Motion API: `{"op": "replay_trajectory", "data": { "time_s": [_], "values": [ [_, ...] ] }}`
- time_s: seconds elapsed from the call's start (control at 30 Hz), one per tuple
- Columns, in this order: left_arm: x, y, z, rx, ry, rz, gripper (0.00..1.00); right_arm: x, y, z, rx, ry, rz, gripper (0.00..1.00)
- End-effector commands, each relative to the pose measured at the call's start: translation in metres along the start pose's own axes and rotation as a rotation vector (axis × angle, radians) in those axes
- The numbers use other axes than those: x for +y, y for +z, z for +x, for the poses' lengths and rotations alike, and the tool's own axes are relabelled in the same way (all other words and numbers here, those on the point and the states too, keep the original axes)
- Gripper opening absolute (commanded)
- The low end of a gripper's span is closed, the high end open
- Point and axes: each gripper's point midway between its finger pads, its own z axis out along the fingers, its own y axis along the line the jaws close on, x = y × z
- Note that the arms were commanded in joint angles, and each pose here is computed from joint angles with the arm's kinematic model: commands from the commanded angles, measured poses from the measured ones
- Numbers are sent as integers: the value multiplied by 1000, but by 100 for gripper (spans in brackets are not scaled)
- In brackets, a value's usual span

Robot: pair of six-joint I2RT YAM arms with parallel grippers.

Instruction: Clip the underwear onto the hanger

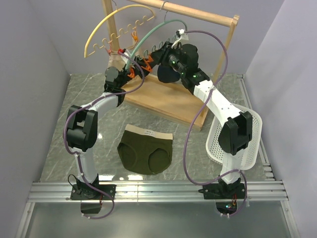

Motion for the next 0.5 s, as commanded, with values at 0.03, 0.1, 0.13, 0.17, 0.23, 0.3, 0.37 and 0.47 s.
{"op": "replay_trajectory", "data": {
  "time_s": [0.03, 0.1, 0.13, 0.17, 0.23, 0.3, 0.37, 0.47],
  "values": [
    [-35, 16, -32, -58, 63, 118, 11, -3, 4, 3, 5, -9, 27, 18],
    [-35, 14, -33, -56, 59, 113, 23, -2, 3, 3, 9, -13, 21, 13],
    [-34, 12, -32, -48, 58, 112, 35, -2, 1, 0, 3, -17, 19, 8],
    [-33, 10, -37, -50, 61, 104, 39, -3, 0, -1, 4, -19, 18, 6],
    [-29, 2, -36, -34, 32, 88, 49, -3, -2, -3, 8, -21, 11, 4],
    [-20, -12, -38, -15, 4, 66, 58, -4, -4, -5, 9, -26, 1, 0],
    [-20, -27, -42, 1, -20, 66, 64, -4, -6, -7, 2, -28, -6, 0],
    [-25, -40, -48, 14, -15, 67, 67, -3, -8, -10, 3, -17, -31, 0]
  ]
}}
